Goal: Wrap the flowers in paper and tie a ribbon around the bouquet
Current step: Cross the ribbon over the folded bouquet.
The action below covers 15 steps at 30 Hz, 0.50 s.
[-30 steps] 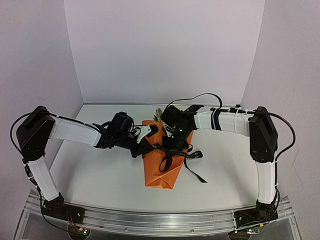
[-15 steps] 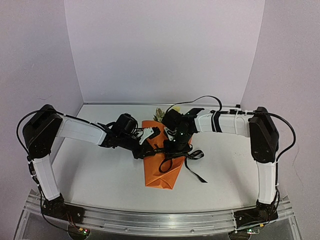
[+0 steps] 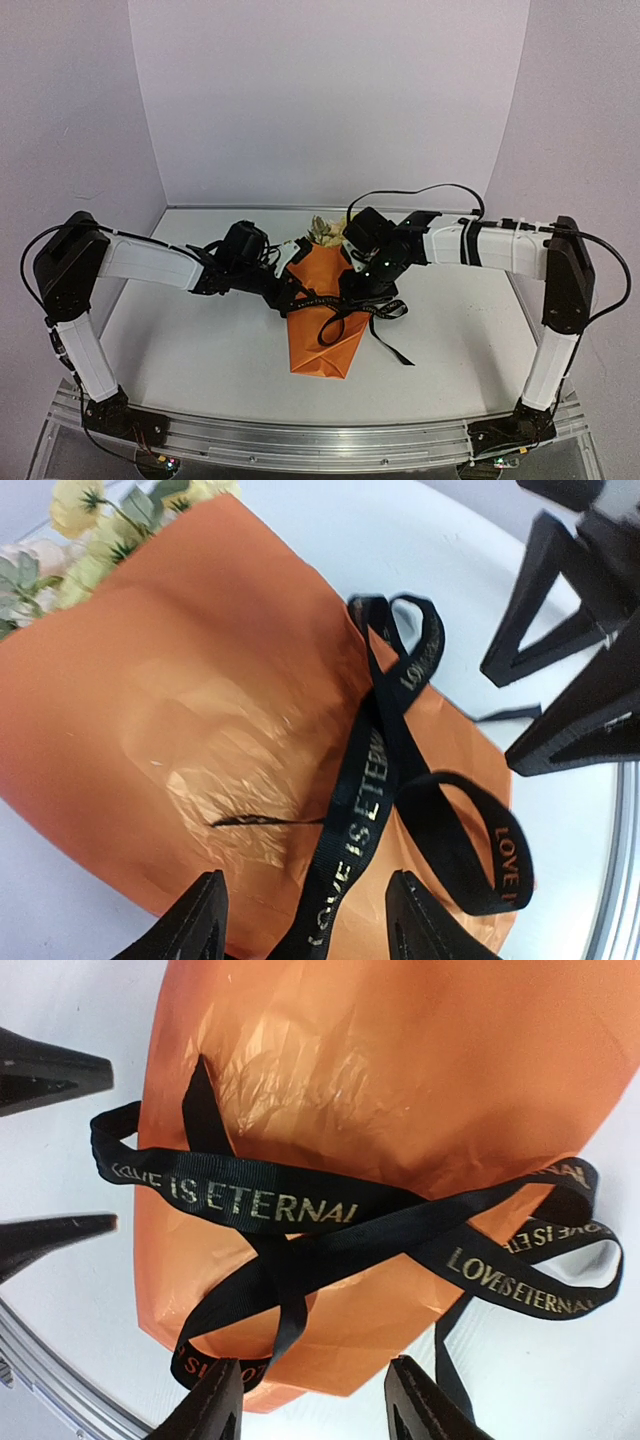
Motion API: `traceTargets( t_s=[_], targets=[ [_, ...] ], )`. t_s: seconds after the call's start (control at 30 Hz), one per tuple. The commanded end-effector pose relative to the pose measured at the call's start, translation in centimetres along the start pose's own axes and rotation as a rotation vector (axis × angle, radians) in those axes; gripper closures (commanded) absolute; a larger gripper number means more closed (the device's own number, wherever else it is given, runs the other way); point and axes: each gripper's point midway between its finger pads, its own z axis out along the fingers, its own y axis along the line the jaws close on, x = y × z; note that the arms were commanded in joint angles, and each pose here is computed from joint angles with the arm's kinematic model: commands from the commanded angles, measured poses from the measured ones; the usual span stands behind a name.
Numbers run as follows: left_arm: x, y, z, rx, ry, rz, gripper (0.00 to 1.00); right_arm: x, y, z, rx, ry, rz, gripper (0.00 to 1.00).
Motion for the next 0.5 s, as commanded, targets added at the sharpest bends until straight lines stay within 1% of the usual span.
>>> traceTargets(
  t_s=[0.0, 0.07, 0.13, 0.17, 0.23, 0.33, 0.47],
  targets=[
    [-4.6, 1.4, -2.7, -0.109, -0.148, -0.172, 0.41, -1.0, -0.8, -2.6, 0.037, -0.114, -0.014, 0.47],
    [-5.7, 2.1, -3.2, -0.142, -0.166, -0.275, 0.4, -1.1, -1.5, -3.4, 0.061, -0.151, -0.005, 0.43],
    [-6.4, 3.1, -3.5, -0.199, -0.169, -0.418, 0.4, -1.2, -2.9, -4.3, 0.119, -0.199, 0.009, 0.4],
    [-6.6, 3.9, -3.5, -0.241, -0.158, -0.49, 0.4, -1.2, -3.5, -4.7, 0.146, -0.219, 0.013, 0.39],
    [-5.7, 5.1, -3.4, -0.322, -0.099, -0.641, 0.42, -1.1, -4.8, -5.6, 0.197, -0.258, 0.021, 0.35],
    [-5.7, 5.3, -3.2, -0.331, -0.103, -0.837, 0.46, -0.7, -6.5, -7.0, 0.259, -0.309, 0.035, 0.32],
    [-5.5, 4.9, -2.7, -0.299, -0.134, -1.027, 0.49, 0.0, -7.7, -8.2, 0.29, -0.346, 0.045, 0.31]
  ],
)
